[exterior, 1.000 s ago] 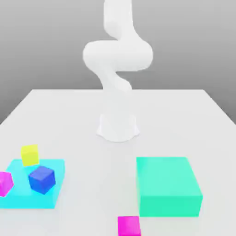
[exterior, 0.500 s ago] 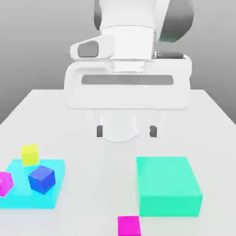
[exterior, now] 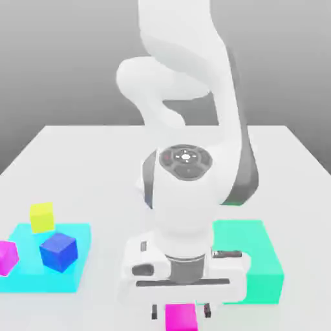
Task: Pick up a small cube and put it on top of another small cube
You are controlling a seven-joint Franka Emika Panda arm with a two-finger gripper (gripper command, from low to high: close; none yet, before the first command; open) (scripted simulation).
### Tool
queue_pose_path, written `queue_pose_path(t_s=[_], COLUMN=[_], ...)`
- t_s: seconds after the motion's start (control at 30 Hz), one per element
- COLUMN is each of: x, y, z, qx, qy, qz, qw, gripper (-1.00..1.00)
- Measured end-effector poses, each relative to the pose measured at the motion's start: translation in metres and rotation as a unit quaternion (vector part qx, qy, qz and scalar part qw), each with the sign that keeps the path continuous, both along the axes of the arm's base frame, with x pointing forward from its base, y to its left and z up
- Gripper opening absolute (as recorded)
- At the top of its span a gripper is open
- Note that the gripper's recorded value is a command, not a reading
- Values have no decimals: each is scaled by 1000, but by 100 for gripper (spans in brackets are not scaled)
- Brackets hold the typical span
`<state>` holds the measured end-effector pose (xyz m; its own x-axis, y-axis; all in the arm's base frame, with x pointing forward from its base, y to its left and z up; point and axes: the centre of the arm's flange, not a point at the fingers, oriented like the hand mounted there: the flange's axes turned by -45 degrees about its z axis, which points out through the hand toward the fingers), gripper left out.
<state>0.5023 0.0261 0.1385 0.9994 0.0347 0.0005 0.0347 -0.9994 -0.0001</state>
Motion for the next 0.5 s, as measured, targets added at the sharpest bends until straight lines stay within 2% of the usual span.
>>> queue_pose_path(t_s=[0.2, 0.33, 0.5], x=[0, 0, -3], y=[0, 0, -109], z=[-1, 44, 87], qx=[0, 0, -11], qy=[0, 0, 1], qz=[0, 0, -103], qw=[1000, 1000, 995], gripper=[-100, -100, -100])
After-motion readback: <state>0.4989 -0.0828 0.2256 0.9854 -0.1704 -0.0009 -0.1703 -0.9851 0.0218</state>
